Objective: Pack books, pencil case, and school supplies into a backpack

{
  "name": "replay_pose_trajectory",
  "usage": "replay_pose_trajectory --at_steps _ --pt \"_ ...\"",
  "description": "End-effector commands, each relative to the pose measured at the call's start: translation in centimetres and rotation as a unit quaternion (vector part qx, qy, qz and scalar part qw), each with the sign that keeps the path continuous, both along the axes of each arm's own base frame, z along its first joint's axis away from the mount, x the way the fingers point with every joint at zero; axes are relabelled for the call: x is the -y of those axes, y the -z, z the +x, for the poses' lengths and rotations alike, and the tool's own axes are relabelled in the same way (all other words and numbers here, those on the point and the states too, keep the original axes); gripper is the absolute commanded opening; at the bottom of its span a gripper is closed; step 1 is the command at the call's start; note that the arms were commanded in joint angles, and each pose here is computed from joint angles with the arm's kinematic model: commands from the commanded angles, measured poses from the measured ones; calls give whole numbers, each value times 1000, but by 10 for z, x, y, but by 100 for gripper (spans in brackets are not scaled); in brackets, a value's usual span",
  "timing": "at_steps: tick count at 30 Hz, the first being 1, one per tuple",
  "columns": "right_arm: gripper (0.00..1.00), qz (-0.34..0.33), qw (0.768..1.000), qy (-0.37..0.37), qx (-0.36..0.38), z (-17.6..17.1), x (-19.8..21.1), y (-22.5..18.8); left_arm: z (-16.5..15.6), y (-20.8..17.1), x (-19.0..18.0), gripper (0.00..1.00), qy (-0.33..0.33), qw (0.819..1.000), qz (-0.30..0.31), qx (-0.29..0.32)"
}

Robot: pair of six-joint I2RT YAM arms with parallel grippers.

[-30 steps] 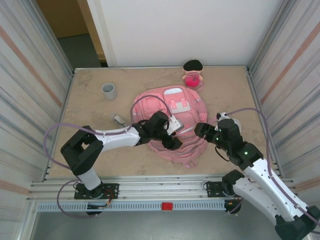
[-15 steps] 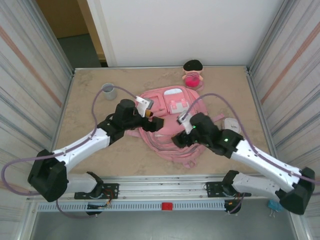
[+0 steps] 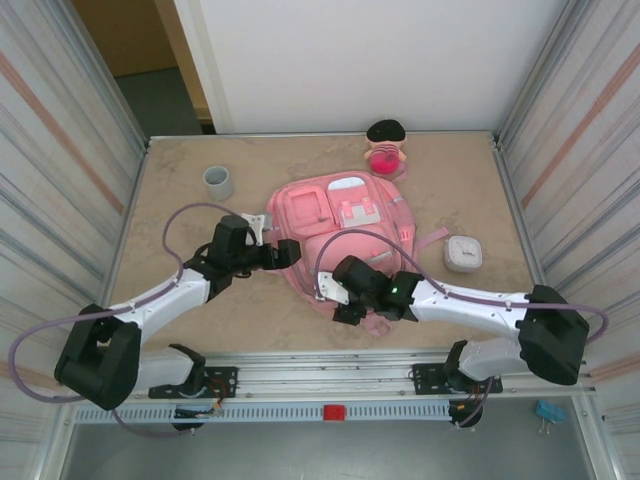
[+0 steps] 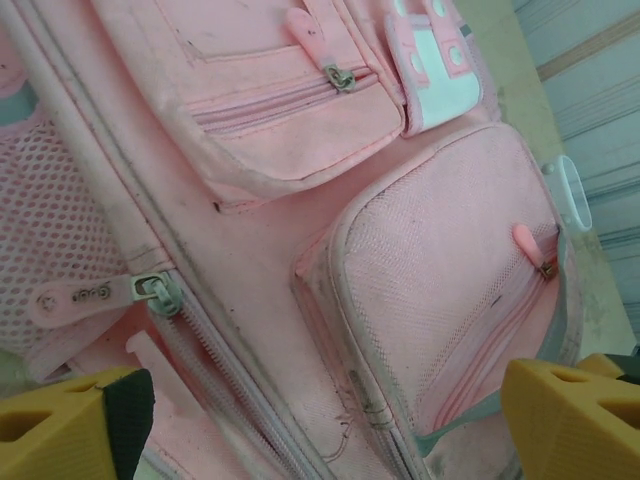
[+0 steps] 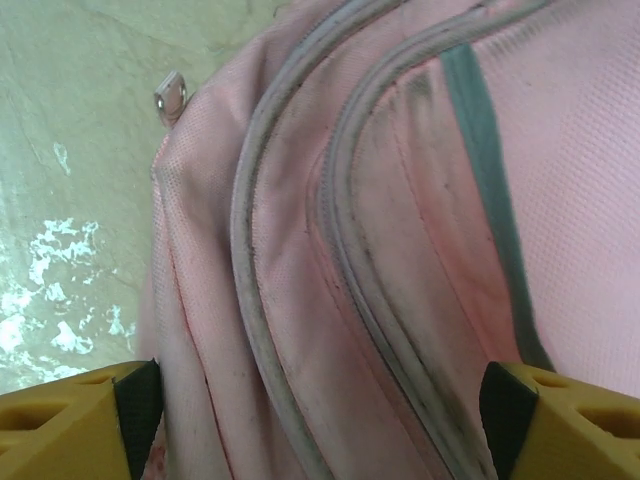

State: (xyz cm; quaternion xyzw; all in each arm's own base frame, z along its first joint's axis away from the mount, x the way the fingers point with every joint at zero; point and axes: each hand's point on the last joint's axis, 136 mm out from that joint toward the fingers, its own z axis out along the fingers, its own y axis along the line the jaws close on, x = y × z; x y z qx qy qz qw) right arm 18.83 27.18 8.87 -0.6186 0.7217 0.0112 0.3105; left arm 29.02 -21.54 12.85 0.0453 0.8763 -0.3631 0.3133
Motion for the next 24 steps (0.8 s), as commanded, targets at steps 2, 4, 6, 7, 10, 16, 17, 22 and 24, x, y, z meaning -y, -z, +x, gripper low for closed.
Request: replay_pose_trajectory --at_steps 2,4,6,7,10,16,17,22,24 --pt "82 -17 999 -36 13 1 -5 12 3 -11 -9 91 -22 999 -14 18" --pt "81 -23 999 -48 3 -3 -7 17 4 -9 -12 91 -28 999 -12 15" --pt "81 -27 999 -47 6 -1 -7 20 4 -7 -13 91 -30 999 -11 13" --pt "81 -32 998 -45 8 1 -7 22 5 -7 -13 91 -31 999 -12 11" --pt "80 -58 997 -50 5 2 -4 32 6 -8 -11 91 -31 999 -17 10" --pt "81 -78 995 -66 7 -2 -5 39 7 -10 -12 91 -32 999 -17 12" --pt "81 -82 994 -67 7 -2 -5 39 7 -10 -12 91 -33 999 -17 11" --pt "81 -75 994 -69 30 -6 -5 22 7 -11 -13 91 -34 999 -16 12" --pt "81 -67 994 -70 40 -9 -3 13 7 -11 -14 91 -35 999 -15 14"
